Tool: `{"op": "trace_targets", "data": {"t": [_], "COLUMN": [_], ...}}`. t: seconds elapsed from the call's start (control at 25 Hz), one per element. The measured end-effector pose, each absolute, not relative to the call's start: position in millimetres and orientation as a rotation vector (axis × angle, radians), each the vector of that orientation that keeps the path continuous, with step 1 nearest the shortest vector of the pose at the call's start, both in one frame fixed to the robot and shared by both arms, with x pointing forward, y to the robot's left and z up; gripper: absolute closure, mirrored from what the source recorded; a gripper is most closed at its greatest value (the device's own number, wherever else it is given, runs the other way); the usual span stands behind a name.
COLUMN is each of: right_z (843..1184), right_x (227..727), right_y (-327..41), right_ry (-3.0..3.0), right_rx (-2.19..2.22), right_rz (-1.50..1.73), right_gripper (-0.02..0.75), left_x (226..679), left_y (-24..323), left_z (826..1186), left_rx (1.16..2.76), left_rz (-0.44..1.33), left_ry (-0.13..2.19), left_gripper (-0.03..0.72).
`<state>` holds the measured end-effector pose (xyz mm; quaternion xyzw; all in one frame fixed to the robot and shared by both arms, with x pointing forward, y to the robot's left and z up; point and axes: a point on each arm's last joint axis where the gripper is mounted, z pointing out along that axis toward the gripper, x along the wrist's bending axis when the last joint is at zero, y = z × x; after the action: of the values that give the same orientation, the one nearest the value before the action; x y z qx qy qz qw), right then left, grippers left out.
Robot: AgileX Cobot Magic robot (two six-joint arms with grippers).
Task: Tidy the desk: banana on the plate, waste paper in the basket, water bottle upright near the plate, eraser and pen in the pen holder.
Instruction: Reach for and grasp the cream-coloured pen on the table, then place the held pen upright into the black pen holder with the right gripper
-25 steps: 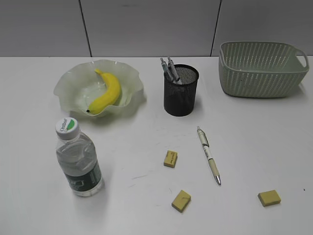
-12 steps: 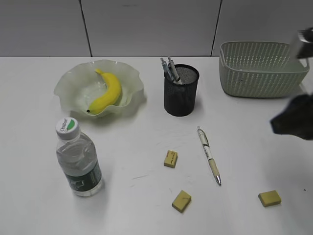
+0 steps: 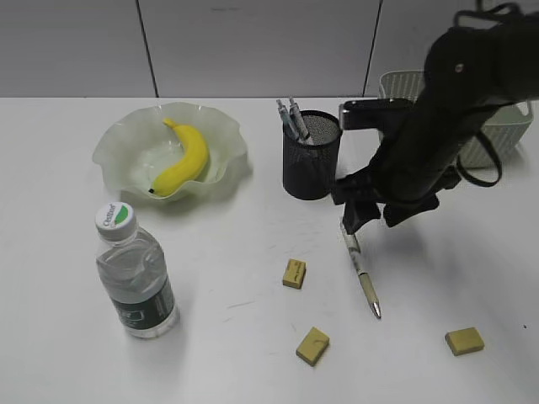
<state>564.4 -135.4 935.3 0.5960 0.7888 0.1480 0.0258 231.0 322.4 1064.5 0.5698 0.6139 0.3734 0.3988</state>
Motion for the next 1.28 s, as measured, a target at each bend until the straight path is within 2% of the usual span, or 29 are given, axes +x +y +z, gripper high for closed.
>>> {"op": "trace_targets", "data": {"t": [0.2,0.32,0.44,0.64,0.72,0.84,0.88,1.12,1.2,1.28], "right_z": [898,884,879,878,880,901,918,1027,1043,1042], "right_x": [577,579,580,580,580,578,577,549,549,559], "right_y": [-126,-125,-125,-125,-125,-127,-129,-152,-152,-145], "right_ry": [2.472,2.478,2.473,2.470,2.469,2.432,2.389,1.761,1.558,1.459], "right_rx": [1.906,1.931,1.950,1.957,1.955,1.904,1.873,1.349,1.140,1.005], "right_rz": [0.355,0.314,0.299,0.296,0.302,0.395,0.483,1.357,1.546,1.637], "right_gripper": [0.246,0.287,0.383,0.609,0.606,0.606,0.606,0.606,0.606,0.606], "left_x": [229,229,229,229,229,229,229,229,229,229], "left_y": [322,322,322,322,322,322,322,322,322,322], "left_z": [1065,1065,1065,1065,1065,1065,1065,1065,1065,1065], "left_rx": [1.397,1.396,1.396,1.396,1.396,1.396,1.396,1.396,1.396,1.396], "left_rz": [0.987,0.988,0.988,0.988,0.988,0.988,0.988,0.988,0.989,0.989], "left_ry": [1.613,1.614,1.614,1.614,1.614,1.614,1.614,1.614,1.614,1.614], "left_gripper": [0.127,0.127,0.127,0.127,0.127,0.127,0.127,0.127,0.127,0.127]}}
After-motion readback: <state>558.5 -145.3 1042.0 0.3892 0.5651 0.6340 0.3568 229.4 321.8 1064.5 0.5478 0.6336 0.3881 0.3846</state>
